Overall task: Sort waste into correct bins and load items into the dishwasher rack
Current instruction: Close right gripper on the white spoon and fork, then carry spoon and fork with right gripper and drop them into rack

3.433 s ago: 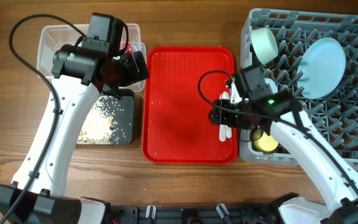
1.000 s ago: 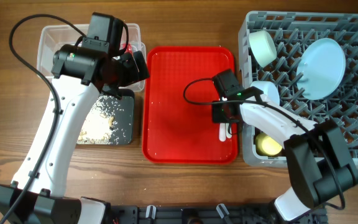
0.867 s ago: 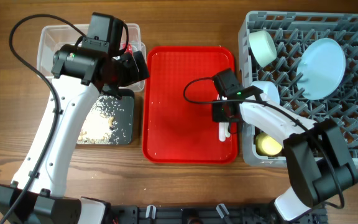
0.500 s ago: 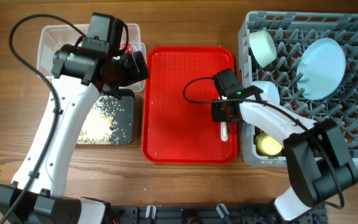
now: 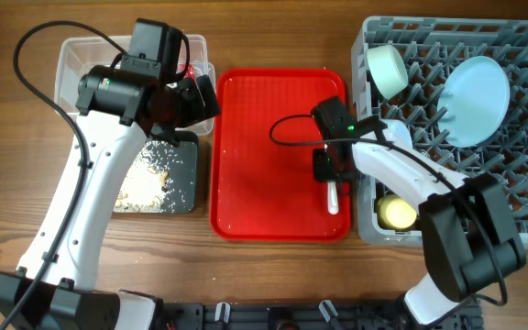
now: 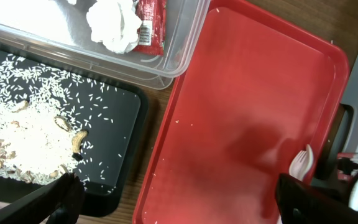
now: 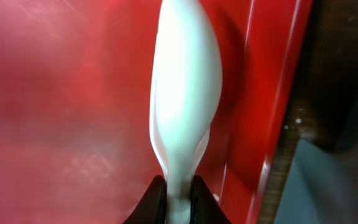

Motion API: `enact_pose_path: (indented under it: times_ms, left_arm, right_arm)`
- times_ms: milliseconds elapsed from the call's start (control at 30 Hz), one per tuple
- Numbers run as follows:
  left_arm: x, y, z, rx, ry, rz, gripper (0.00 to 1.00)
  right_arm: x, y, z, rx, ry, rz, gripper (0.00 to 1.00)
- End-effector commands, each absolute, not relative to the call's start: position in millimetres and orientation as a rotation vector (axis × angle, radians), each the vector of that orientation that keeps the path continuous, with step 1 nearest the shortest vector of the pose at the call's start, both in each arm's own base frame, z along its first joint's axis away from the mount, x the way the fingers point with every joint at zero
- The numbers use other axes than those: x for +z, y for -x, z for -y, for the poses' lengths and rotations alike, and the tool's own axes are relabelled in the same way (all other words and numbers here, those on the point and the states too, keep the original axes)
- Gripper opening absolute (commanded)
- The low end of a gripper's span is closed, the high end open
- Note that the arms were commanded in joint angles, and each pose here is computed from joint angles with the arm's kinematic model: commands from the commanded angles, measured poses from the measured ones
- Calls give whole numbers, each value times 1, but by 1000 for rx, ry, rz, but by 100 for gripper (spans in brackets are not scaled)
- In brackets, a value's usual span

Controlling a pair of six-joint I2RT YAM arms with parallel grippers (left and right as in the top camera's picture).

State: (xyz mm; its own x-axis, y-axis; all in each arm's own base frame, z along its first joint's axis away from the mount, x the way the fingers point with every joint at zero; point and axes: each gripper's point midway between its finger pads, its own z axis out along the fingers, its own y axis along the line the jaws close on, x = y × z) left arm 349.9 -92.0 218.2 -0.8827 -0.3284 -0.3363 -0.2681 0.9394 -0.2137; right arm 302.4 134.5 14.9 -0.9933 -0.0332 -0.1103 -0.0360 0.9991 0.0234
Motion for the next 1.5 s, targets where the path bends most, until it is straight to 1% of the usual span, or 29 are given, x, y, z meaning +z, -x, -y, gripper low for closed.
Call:
enact_pose_path:
  times_ms: [0,267,400,567,733,867,1133,1267,1433,1467]
  left_arm:
    - [224,-352,88,-212,435,-2699,100]
    - [224,-352,88,-212,435,-2699,100]
    - [224,-352,88,-212,436,-2699,100]
    - [224,-352,88,-212,436,-2699,100]
    - [224,-352,88,-212,435,-2699,100]
    - [224,-352,88,-212,435,-2699,100]
    - [224,-352,88,-213,436,-2699,100]
    - [224,-352,88,-212,435,-2699,100]
    - [224,-352,88,-212,436,-2700,100]
    - [224,-352,88,-212,435,-2700,100]
  right_arm:
    - [61,-323,-147,125,86,-2919,4]
    - [91,-323,-148,173,85,-2849,4]
    - [122,-324,-140,204,45,-2784,4]
    - [173,-324,-95,155,-50,-2654,4]
    - [198,-323,-33,-46,-156,-2567,4]
    - [198,-330,7,-235,-127,-2551,4]
    - [196,-373,43,-426,65,-2476,4]
    - [179,-378,65,-560,82,-2521,4]
    - [154,-378,66,-585,167,-2603,4]
    - [152,-378,66,-585,167,-2606,8]
